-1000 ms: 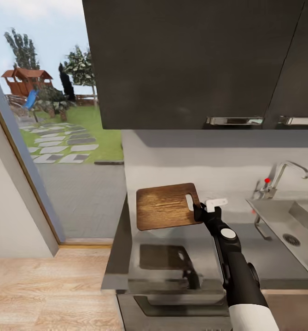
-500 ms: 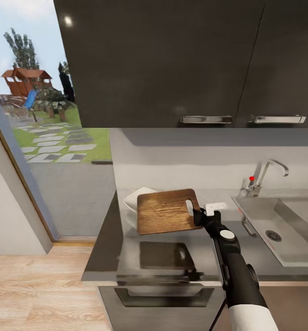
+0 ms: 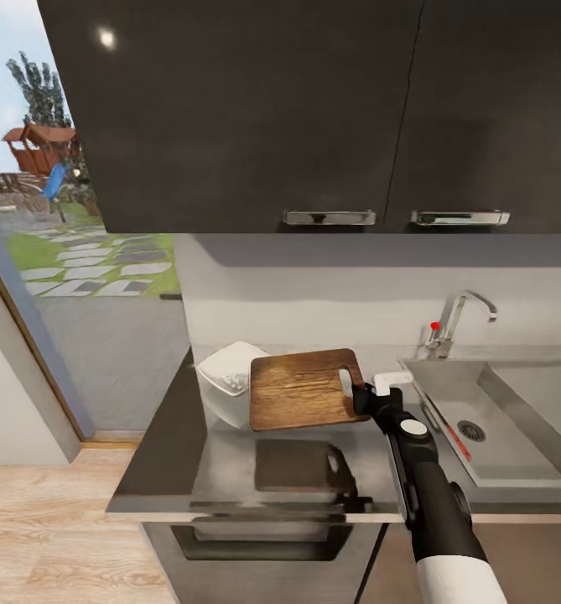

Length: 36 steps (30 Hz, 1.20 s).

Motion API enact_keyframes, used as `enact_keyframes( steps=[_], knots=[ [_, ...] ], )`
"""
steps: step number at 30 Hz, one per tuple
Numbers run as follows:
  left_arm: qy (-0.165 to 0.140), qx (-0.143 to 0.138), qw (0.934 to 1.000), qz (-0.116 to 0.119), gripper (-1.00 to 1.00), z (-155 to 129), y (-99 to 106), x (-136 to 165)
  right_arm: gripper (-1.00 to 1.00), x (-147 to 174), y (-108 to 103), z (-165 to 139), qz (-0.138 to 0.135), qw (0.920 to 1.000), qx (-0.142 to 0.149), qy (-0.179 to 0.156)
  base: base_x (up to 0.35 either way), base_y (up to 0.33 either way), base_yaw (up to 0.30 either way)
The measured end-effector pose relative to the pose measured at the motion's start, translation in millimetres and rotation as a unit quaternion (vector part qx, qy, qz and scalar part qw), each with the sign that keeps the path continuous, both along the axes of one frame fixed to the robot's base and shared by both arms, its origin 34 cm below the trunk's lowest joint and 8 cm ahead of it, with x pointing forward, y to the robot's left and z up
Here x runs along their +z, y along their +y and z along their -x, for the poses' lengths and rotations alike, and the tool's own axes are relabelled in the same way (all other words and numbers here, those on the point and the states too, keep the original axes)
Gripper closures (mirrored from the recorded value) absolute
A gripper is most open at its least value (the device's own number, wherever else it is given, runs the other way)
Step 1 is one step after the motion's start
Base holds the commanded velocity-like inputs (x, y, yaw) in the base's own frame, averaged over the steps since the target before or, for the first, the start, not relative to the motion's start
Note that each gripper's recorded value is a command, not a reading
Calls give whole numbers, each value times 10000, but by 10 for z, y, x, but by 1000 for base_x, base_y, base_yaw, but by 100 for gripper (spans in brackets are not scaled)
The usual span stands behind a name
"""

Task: In the kitchen, take the Vidalia onion out of the sink, dice it on the chopping board with the paring knife, put the diced onion into the bowl on the countertop, then place both the paring knife and the chopping board into the sink.

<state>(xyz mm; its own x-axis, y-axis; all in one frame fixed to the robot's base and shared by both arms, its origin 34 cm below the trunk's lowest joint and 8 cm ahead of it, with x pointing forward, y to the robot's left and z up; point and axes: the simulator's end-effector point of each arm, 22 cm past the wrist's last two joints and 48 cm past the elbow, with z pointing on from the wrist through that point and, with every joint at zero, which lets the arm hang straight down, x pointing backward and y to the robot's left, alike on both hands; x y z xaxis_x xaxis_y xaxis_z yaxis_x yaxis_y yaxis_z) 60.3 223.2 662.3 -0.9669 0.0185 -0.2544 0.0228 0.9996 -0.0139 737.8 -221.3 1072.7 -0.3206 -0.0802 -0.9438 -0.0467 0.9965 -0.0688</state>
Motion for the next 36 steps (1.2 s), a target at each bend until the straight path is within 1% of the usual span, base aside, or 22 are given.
enact_keyframes(
  steps=[6,20,26,36],
  knots=[
    [5,0,10000,0,-100,6,0,0,100,-59,17,6,-14,10000,16,64,0,-259,76],
    [36,-2,10000,-2,-100,34,1,-4,100,-68,17,7,-10,10000,17,73,0,-260,3],
    [27,-2,10000,-2,-100,26,1,-5,100,-64,15,8,-10,10000,15,74,-51,-279,-154],
    [50,-4,10000,-3,-100,48,2,-8,100,-62,17,8,-13,10000,16,73,-87,-286,-17]
  ],
)
